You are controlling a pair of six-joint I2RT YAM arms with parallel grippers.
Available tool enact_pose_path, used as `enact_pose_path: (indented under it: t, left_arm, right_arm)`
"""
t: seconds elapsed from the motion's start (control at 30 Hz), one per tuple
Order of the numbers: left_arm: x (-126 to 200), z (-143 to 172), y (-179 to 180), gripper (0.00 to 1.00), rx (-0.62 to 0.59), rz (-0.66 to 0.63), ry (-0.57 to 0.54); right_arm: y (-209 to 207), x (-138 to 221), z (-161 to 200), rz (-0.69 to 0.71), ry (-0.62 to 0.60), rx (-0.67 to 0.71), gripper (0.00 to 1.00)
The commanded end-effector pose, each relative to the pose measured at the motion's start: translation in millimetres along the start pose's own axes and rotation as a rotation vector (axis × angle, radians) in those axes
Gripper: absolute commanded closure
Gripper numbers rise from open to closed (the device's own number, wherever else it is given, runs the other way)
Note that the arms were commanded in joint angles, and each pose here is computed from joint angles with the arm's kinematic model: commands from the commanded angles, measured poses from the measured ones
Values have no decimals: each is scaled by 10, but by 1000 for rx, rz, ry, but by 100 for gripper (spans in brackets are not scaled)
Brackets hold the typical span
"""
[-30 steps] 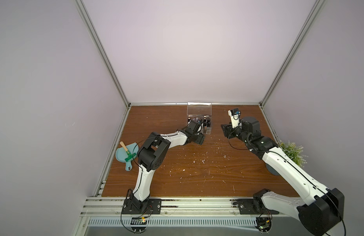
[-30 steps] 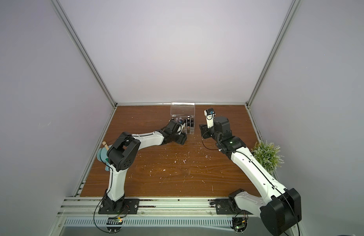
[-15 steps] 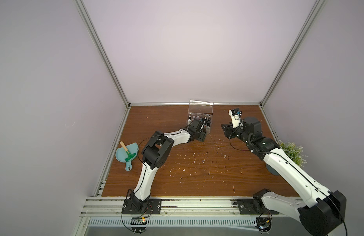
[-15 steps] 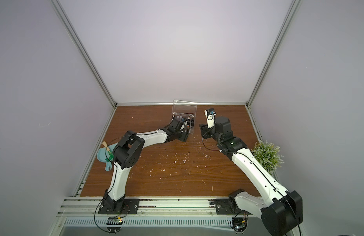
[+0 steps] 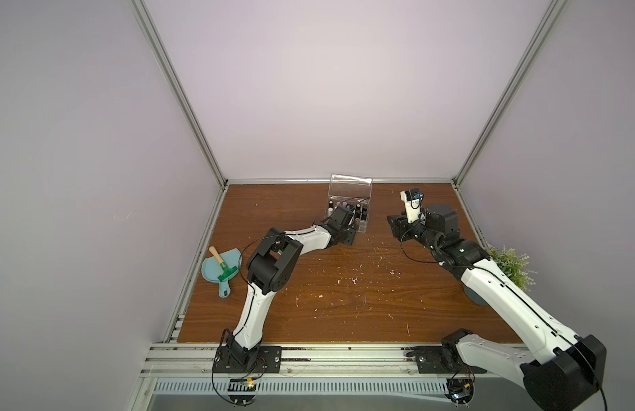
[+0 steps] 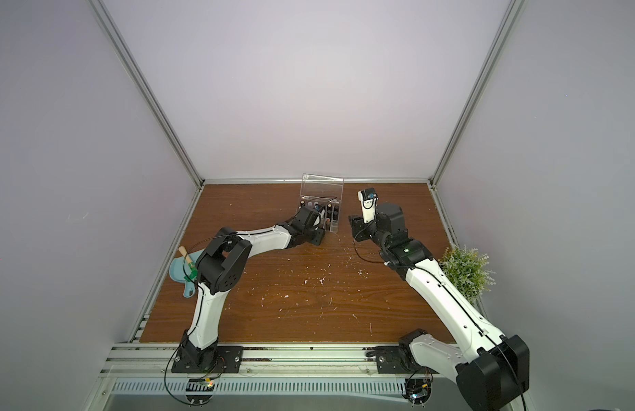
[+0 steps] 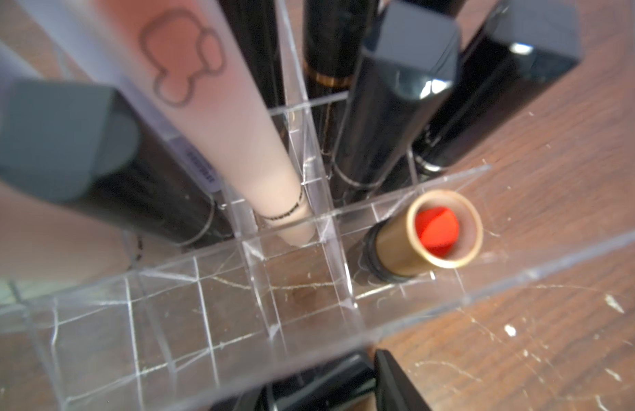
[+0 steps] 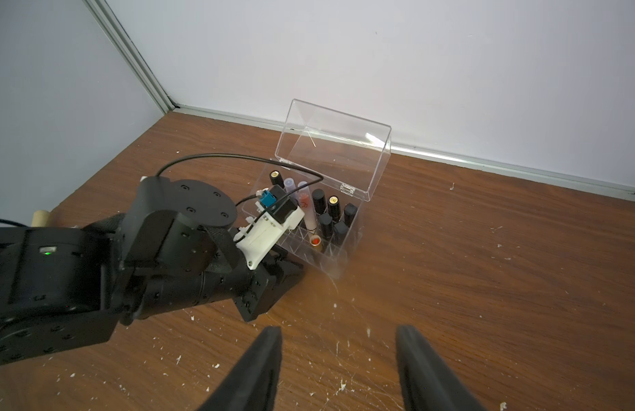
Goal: Arrange the lipsticks in the organizer
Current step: Pick up the lipstick at the center of the board.
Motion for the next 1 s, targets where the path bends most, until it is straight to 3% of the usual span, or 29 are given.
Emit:
enact_pose_path:
  t: [0.0, 0.17, 0.3, 0.7, 0.97]
  left_arm:
    - [72, 301, -68, 53, 9, 24, 89]
    - [261, 301, -100, 54, 27, 52, 71]
    - [539, 112, -183, 54, 72, 143, 3]
    - [2045, -731, -381, 53, 336, 731, -363]
    - [2649, -677, -496, 53, 493, 1085, -407]
  right_arm:
    - [38, 104, -129, -25, -45, -14, 43]
    - [67, 98, -119, -43, -39, -19, 43]
    - [143, 43, -62, -87, 0, -17, 43]
    - [675, 239, 21, -439, 14, -11, 38]
    - [966, 480, -28, -652, -33, 21, 33]
Point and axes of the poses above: each gripper's point midway between its finger pads, its own x axis back along the fingers, its own y axis along the line the jaws close on, z = x × y, the point moved 1 cm from there along x, back along the fingers, and after that the axes turned 6 degrees about -x, right-handed, at the moved point
